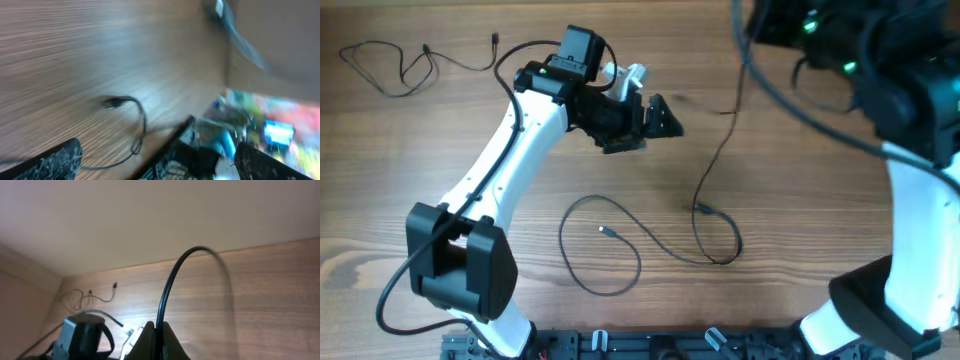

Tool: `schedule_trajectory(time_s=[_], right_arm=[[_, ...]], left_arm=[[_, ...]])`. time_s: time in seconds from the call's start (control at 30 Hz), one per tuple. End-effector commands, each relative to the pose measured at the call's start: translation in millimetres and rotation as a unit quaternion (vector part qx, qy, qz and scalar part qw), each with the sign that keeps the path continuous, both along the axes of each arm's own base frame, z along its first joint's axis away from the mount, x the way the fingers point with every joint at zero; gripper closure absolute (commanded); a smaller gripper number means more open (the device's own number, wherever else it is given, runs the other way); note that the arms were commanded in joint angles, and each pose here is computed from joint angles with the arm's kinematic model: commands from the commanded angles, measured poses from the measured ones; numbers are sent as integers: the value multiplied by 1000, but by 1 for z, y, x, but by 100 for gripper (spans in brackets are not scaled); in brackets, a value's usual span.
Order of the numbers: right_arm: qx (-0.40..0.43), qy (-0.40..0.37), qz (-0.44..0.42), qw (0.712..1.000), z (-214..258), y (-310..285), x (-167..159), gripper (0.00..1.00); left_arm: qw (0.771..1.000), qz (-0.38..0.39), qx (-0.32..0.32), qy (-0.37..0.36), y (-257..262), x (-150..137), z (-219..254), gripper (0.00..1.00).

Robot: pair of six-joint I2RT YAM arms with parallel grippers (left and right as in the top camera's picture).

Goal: Untangle cables

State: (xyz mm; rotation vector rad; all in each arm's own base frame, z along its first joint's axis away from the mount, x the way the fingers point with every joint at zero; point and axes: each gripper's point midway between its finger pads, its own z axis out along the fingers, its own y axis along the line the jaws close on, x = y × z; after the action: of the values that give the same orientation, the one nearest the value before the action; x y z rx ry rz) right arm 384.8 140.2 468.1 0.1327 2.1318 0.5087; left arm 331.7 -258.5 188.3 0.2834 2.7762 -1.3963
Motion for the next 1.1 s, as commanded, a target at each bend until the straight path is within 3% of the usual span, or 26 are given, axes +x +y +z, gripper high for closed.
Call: schedule_trajectory(time_s=[0.0, 0.3, 0.43, 0.5, 0.63, 0.7, 0.77, 0.87, 1.07], right_arm=[[77, 26, 21, 996, 1, -11, 8, 96], [122, 74, 7, 990, -19, -6, 25, 96], [133, 84, 2, 988, -24, -5, 29, 96], [143, 88, 16, 986, -22, 1, 26, 96], [166, 102, 39, 980, -21, 10, 20, 96], [165, 100, 37, 980, -21, 10, 21, 96], [159, 95, 24, 982, -21, 6, 24, 96], [158, 94, 23, 983, -21, 5, 24, 96], [145, 87, -3, 986, -23, -4, 29, 96]], left_arm=[[981, -112, -131, -85, -27, -17, 36, 0], [935, -210, -216, -189, -90, -43, 68, 0], [934, -207, -201, -209, -95, -39, 65, 1], [932, -204, -205, -219, -97, -35, 68, 7], [954, -116, -156, -226, -102, 3, 67, 13], [953, -116, -159, -229, -103, 4, 69, 20], [954, -116, -158, -227, -103, 3, 68, 38], [952, -129, -174, -218, -104, -3, 72, 54], [956, -127, -174, -198, -103, -7, 71, 66]])
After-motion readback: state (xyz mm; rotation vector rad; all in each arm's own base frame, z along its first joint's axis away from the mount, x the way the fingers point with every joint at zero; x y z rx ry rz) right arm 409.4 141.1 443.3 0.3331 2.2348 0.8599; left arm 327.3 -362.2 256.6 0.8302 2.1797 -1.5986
